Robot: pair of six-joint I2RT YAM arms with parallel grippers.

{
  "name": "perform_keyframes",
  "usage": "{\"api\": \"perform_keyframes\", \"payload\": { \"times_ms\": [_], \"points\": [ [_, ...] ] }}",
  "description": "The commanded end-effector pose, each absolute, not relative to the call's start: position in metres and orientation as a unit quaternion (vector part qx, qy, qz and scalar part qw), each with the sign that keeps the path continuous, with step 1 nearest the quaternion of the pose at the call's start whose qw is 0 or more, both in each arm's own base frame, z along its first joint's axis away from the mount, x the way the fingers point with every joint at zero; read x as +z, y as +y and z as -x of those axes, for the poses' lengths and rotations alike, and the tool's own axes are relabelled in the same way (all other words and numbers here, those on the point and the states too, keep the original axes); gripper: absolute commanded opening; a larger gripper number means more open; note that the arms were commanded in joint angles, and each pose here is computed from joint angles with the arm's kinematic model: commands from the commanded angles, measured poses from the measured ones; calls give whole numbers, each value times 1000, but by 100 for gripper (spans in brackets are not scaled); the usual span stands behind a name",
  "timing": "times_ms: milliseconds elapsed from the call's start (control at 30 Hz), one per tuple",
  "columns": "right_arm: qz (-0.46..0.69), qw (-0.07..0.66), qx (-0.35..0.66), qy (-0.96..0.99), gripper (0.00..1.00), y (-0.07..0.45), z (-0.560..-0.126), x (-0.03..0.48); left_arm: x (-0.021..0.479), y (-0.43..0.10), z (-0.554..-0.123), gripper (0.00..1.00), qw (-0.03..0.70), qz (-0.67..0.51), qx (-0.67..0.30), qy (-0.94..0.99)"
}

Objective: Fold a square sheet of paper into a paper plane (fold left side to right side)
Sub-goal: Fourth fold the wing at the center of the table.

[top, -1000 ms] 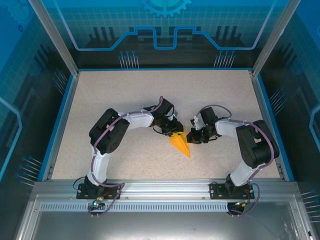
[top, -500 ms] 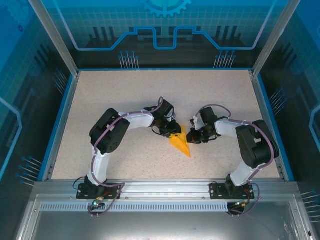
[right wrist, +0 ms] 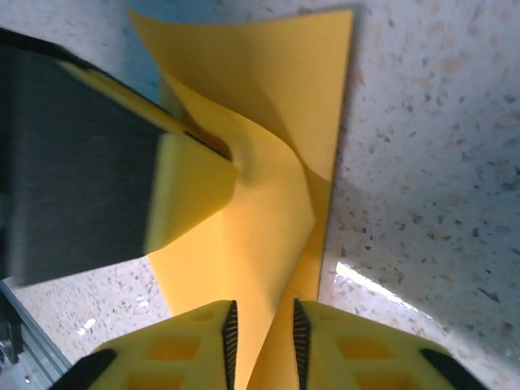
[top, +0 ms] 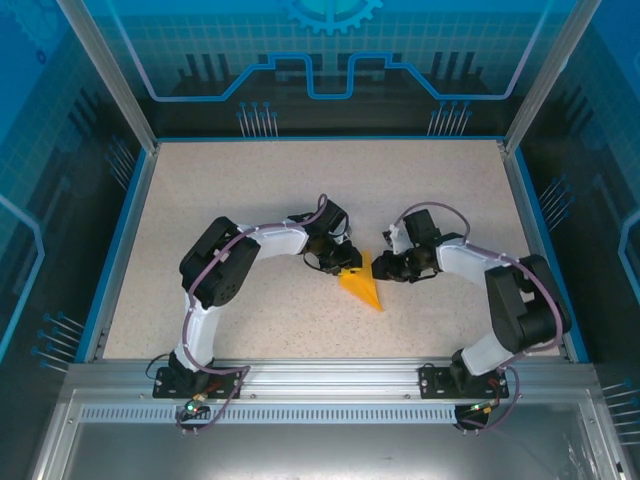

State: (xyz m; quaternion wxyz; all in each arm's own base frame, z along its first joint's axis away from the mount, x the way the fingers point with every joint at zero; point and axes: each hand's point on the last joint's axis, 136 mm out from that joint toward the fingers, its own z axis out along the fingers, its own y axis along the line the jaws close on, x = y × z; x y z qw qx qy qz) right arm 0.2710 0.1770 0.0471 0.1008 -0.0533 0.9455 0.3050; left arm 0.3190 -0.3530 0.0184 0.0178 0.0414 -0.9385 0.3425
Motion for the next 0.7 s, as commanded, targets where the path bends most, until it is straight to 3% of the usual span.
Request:
{"api": "perform_keyframes", "payload": {
  "times_ms": [0,333,667],
  "points": [
    [63,105,295,948,29,174,-263,61,-27,-325,-299,26,51,-60,267,-960],
    [87,38,423,901,15,215,-219,75,-27,-326,-299,26,51,-59,268,-960],
    [68,-11,358,931,13,202,-211,32,-27,-326,-300,26,50,-59,269,-960]
  ]
}}
